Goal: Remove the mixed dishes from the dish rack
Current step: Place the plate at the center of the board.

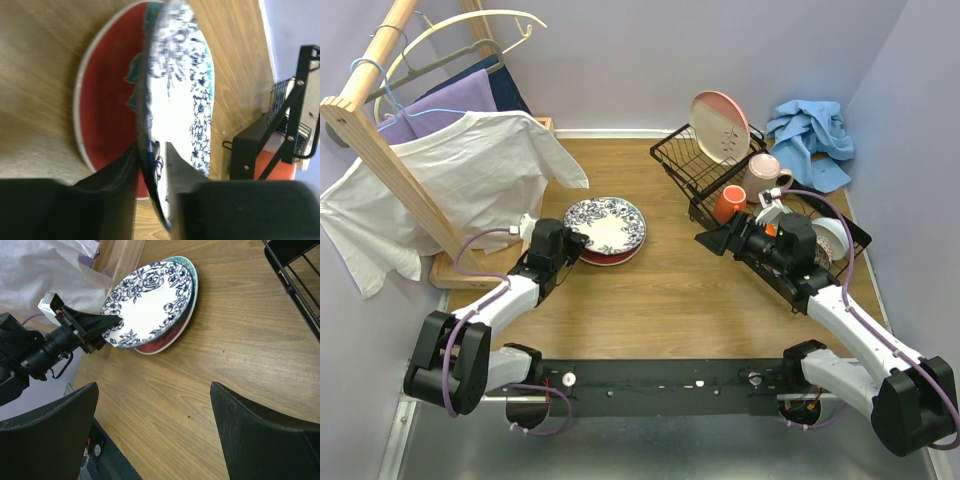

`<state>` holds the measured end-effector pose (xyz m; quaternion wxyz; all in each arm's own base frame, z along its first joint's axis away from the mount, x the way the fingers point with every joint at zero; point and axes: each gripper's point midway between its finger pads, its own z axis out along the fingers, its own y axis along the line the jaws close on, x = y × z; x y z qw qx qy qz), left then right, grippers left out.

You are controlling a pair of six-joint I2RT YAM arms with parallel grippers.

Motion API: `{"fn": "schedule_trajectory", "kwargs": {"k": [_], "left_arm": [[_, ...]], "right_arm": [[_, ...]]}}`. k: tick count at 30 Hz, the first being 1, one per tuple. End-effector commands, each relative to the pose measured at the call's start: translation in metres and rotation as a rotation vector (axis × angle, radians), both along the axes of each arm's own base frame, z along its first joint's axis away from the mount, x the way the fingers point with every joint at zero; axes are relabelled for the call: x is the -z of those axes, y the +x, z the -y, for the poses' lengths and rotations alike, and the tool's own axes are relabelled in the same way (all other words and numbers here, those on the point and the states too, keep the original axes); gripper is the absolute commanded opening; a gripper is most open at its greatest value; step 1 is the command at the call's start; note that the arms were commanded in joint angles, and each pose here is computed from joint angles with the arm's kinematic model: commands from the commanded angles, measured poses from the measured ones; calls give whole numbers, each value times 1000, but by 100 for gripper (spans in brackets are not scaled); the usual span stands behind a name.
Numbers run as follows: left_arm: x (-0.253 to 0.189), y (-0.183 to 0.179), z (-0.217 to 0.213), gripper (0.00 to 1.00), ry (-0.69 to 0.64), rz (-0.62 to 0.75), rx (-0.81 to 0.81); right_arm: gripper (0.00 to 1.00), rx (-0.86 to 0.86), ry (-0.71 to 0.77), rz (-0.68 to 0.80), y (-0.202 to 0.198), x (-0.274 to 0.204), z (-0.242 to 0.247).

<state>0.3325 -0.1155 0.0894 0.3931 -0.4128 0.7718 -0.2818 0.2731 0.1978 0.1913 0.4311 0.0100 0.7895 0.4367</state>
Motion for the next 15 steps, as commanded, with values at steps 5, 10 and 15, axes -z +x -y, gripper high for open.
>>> {"fn": "schedule_trajectory", "kwargs": {"k": [5,10,15], "left_arm": [[-29,12,9,55,31,34,67],[-25,8,8,74,75,0,100],[-13,3,13,83,128,-62,176]], "right_arm": [[100,29,-20,39,7,-13,4],[100,27,-25,38,8,-13,3],[100,28,-29,36,9,-12,4]]}}
